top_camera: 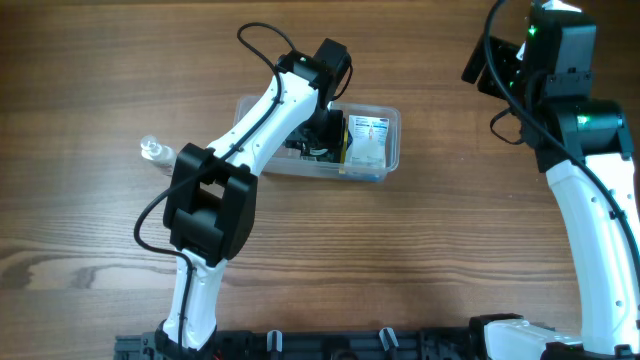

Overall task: Pack container
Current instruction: 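Lift the Zam-Buk tin with left gripper and carry it to the container, then lower the tin into the container, open left gripper, withdraw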

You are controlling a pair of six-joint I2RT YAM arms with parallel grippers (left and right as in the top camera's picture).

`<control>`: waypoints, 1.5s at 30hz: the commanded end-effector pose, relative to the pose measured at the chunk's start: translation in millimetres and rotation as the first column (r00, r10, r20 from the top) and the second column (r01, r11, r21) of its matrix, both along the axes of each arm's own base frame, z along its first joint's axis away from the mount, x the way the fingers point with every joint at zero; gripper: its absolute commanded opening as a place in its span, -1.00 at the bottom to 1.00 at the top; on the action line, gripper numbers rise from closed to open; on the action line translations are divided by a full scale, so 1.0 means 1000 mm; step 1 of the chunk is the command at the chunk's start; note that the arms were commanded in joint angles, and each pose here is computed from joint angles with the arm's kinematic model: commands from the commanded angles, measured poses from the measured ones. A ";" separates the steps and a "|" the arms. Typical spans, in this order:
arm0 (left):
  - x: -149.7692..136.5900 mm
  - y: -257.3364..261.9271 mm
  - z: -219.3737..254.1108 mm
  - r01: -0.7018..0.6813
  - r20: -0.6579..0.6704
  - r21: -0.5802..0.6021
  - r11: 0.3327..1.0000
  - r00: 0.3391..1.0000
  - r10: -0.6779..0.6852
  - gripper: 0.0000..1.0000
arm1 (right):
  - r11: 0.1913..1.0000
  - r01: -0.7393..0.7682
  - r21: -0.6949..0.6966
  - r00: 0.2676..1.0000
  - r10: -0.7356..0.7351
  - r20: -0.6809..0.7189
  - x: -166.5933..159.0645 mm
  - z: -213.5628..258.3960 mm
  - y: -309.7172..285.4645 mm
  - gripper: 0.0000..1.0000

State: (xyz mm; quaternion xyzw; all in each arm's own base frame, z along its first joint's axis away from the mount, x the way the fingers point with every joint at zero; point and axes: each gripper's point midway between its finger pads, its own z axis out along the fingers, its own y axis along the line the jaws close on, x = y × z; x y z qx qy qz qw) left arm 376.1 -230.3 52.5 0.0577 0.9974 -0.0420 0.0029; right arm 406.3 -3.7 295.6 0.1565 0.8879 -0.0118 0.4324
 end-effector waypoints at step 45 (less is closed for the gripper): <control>0.020 0.064 0.175 -0.100 0.355 -0.137 0.986 0.924 0.143 0.58 | 1.000 0.015 0.003 1.000 -0.015 -0.006 0.001 -0.003 -0.001 1.00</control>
